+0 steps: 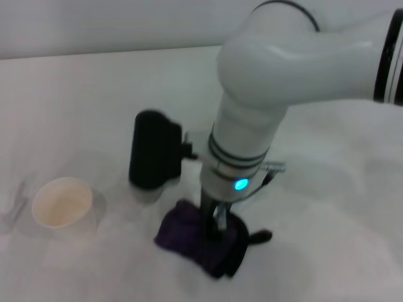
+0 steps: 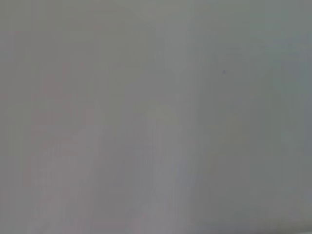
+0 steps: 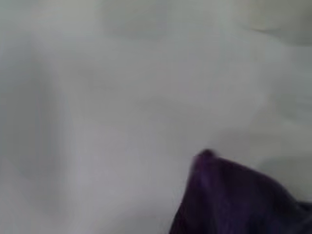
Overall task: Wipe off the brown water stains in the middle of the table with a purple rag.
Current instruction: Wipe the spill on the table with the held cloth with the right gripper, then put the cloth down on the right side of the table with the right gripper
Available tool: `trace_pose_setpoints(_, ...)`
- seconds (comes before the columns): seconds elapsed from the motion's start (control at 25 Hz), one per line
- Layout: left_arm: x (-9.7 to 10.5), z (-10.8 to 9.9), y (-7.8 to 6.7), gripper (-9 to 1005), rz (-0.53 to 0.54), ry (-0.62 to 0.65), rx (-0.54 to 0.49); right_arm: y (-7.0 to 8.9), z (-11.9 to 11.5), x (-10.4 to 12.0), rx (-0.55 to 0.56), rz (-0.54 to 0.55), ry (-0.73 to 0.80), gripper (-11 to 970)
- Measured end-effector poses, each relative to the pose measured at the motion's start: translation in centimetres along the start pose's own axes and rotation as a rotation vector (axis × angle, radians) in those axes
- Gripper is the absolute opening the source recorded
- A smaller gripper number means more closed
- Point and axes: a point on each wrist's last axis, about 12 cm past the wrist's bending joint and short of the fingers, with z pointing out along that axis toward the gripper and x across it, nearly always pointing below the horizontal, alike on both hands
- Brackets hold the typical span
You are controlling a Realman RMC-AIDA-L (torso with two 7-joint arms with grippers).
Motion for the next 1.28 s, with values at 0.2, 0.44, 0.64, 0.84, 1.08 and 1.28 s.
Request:
trace_pose_setpoints(0.2,0.0,0.0,0.0,892,-0.002,0.003,-0.003,-2.7,-1.0,1.2,0.065,0.088,-0.012,90)
trace_pose_setpoints(0.44,-0.1,0.2,0.1,892,0.001,0.0,0.001,-6.1,-2.6,3.3,0.113,0.215,-0.046,103)
trace_pose_setpoints(0.64,-0.2,0.5,0.3,891,0.005,-0.008,0.0,-8.7,-4.0,6.8,0.15,0.363,-0.047,113)
trace_pose_setpoints(0.84,-0.3,0.7,0.3,890,0.008,-0.012,0.004,-10.4,-5.2,11.3,0.171,0.511,-0.061,123)
trace_pose_setpoints(1.08,-0.4,1.0,0.4,891,0.011,-0.013,0.004,-11.6,-6.1,16.1,0.197,0.648,-0.061,136)
trace_pose_setpoints(1.28,-0.4,1.4,0.3,891,0.012,-0.012,0.012,-11.8,-6.1,18.2,0.203,0.707,-0.066,146)
